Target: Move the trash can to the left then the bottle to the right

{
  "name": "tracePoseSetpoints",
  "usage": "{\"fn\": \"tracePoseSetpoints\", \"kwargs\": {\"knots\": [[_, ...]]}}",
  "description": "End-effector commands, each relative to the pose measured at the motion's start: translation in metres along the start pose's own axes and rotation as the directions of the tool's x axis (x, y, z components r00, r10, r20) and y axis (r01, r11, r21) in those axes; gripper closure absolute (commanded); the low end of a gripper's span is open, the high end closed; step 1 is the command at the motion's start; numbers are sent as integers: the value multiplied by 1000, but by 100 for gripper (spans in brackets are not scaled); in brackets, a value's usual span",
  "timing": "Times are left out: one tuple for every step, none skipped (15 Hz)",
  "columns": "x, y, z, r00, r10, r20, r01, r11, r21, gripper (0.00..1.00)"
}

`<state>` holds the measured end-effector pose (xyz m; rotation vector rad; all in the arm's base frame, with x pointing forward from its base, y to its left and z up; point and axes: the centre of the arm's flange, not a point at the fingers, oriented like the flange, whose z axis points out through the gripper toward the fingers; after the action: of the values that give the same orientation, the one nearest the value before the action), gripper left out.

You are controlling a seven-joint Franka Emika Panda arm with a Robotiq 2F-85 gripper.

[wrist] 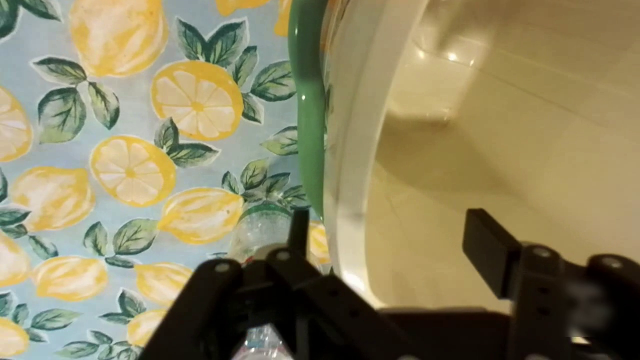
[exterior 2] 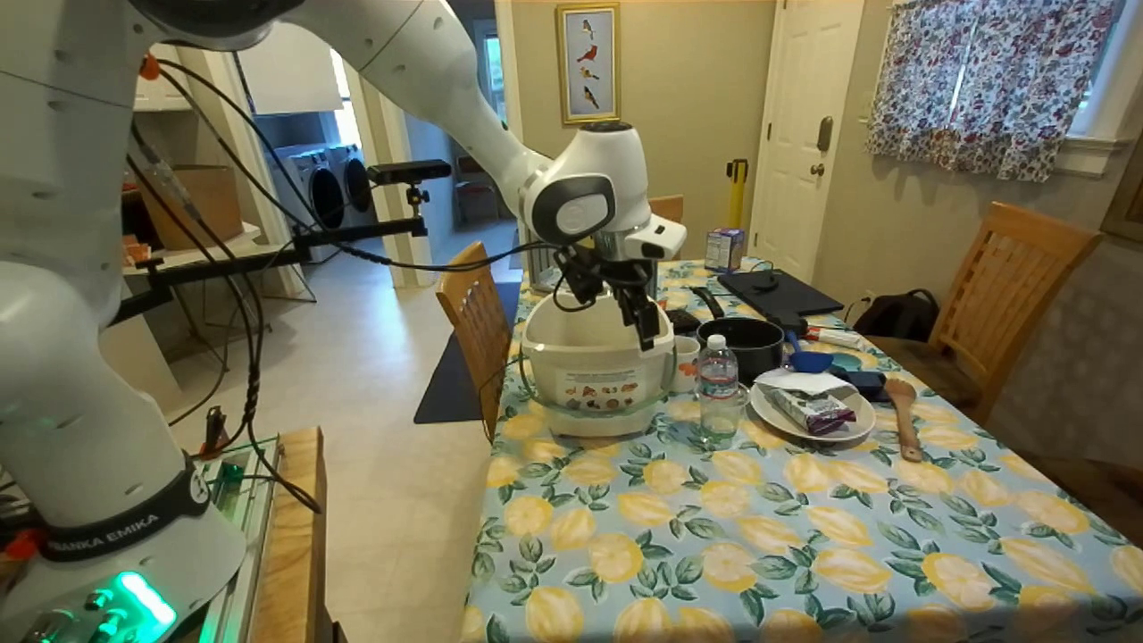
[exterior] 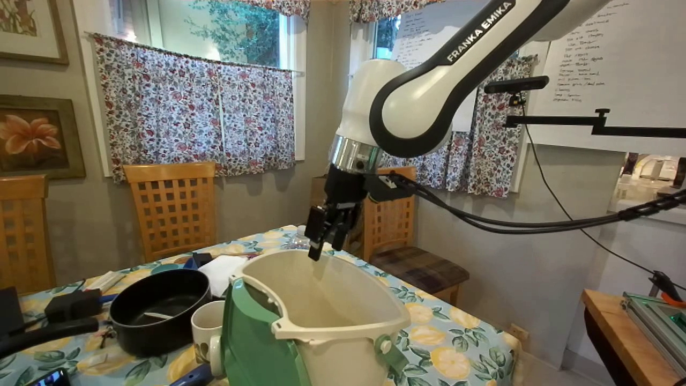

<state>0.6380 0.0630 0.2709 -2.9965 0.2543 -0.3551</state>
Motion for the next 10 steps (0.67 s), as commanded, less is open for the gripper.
{"fn": "tracePoseSetpoints", "kwargs": {"knots": [[0, 12, -44, 998, 10, -59, -11, 999, -31, 0], [6, 18, -54, 997, 11, -78, -14, 999, -38, 0], [12, 24, -62, 996, 11, -92, -15, 999, -46, 0], [18, 31, -68, 995, 9, -99, -14, 998, -53, 0], [24, 38, -72, 994, 15, -109, -22, 998, -64, 0], [31, 46, -74, 994, 23, -107, -31, 997, -73, 0], [36, 52, -74, 994, 27, -107, -36, 996, -81, 0], [41, 58, -73, 994, 31, -103, -40, 995, -89, 0], [44, 64, -71, 995, 28, -98, -38, 994, -103, 0], [46, 69, -69, 995, 25, -92, -36, 993, -116, 0]]}}
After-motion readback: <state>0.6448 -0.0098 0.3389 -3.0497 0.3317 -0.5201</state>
